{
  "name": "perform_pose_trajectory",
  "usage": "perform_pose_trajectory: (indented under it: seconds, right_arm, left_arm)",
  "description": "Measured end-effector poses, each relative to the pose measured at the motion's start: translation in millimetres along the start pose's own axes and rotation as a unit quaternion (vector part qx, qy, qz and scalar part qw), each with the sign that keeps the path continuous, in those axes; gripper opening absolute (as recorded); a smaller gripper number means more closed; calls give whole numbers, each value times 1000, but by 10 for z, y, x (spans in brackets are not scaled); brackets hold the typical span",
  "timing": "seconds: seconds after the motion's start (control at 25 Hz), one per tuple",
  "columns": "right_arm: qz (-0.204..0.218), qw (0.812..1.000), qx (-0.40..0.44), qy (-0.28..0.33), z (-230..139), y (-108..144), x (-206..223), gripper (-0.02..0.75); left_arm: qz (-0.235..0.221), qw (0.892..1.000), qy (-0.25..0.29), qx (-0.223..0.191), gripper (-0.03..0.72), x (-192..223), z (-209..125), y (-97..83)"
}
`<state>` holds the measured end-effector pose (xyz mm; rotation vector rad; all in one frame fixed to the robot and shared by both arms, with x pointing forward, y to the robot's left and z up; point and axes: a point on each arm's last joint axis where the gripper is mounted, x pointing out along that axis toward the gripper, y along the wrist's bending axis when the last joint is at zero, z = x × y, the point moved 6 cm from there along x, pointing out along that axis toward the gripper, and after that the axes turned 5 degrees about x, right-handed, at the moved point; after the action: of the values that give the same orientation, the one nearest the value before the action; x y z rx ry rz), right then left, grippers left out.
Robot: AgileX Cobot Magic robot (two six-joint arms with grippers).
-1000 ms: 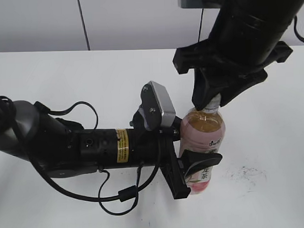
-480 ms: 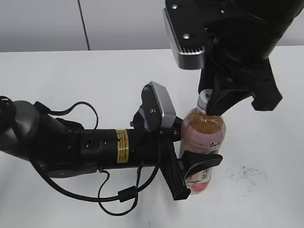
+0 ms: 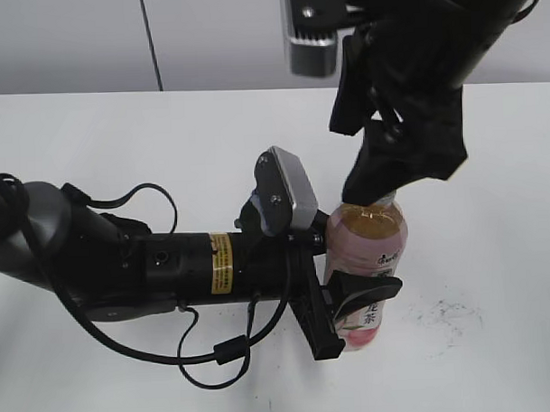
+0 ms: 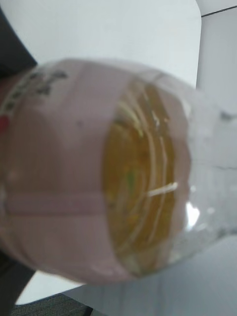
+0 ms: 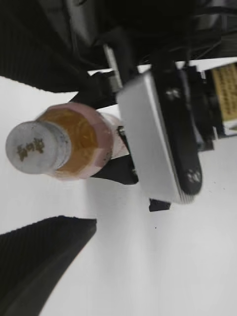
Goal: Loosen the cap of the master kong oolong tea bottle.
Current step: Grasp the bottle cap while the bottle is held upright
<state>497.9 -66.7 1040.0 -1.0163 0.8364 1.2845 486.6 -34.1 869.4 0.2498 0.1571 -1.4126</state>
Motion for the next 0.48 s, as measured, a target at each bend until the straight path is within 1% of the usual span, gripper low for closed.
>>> perform_pose_trajectory:
  seconds: [0.04, 0.12, 0.16, 0.2, 0.24, 0.32, 0.36, 0.44, 0.48]
  right_arm:
    - [-2, 999, 45, -8, 36, -11, -30, 588]
    - [-10, 986, 166, -25, 110, -56, -118, 577]
    - [-13, 970, 241, -27, 126, -75, -165, 573]
    - [-18, 950, 311, -23, 115, -89, -197, 571]
    - [-27, 931, 364, -20, 100, -113, -225, 568]
    - [-46, 879, 474, -12, 42, -153, -245, 566]
    - [-52, 856, 514, -9, 18, -161, -246, 566]
    - [-52, 828, 558, -9, 11, -157, -247, 565]
    - [-48, 818, 573, -11, 19, -151, -246, 563]
  left_arm:
    - [0, 1000, 0, 0, 384, 0, 0, 0]
    - [0, 1000, 0, 0, 384, 0, 0, 0]
    - [0, 1000, 0, 0, 384, 0, 0, 0]
    - [0, 1000, 0, 0, 384, 0, 0, 0]
    - [0, 1000, 0, 0, 384, 0, 0, 0]
    - [0, 1000, 0, 0, 384, 0, 0, 0]
    - [0, 1000, 0, 0, 384, 0, 0, 0]
    - [0, 1000, 0, 0, 384, 0, 0, 0]
    - [0, 1000, 0, 0, 384, 0, 0, 0]
